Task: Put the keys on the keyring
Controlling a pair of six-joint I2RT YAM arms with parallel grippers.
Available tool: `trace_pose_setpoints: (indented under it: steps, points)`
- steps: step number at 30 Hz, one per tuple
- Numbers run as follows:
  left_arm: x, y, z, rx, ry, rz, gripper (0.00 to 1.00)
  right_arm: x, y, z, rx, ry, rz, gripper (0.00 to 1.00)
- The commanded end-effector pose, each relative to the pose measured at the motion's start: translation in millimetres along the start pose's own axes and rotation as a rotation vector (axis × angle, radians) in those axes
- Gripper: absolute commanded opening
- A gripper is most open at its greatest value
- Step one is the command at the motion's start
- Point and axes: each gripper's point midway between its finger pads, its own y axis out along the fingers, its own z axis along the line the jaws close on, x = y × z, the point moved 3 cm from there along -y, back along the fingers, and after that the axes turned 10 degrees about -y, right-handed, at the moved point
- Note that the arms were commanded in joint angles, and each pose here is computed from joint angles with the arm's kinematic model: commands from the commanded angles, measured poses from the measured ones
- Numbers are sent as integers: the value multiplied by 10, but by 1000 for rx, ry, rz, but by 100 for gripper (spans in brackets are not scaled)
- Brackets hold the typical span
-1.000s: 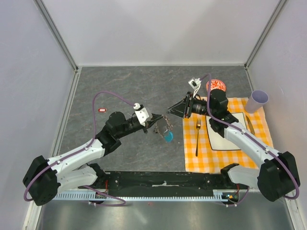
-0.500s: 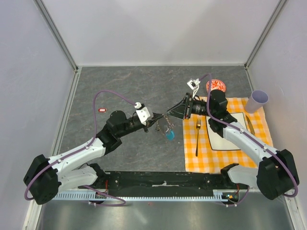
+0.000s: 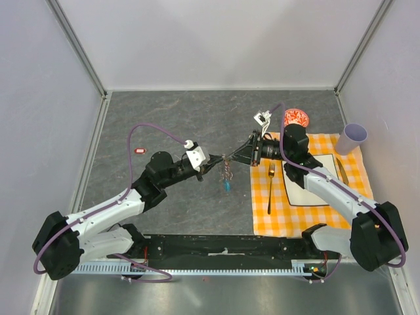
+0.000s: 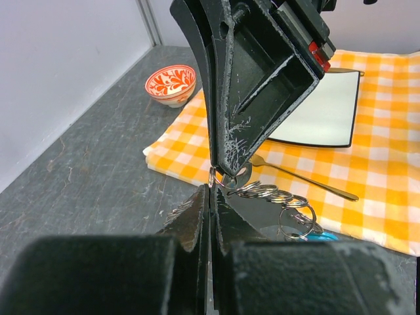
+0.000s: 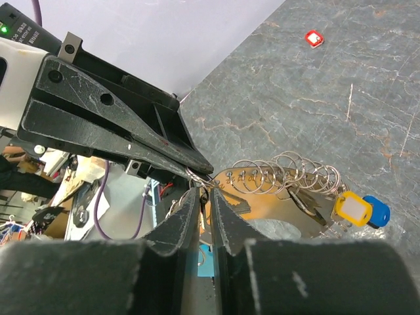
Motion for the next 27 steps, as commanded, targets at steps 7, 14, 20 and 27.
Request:
trace_pose_setpoints:
  steps: [7,14,20,27]
  points:
    - [435,69,-11,-22,52,-145,2,72,16,94,75,-33,-40,5]
    - [634,-62,-19,6,72,-265,2,-25,0,26,37,-12,-23,0]
    - [762,-174,-27,26,84,-347,2,-107,-28,-19,-1,-10,2,0]
    - [801,-198,-94,-14,86,-385,2,-126,-41,-49,-28,-20,14,0]
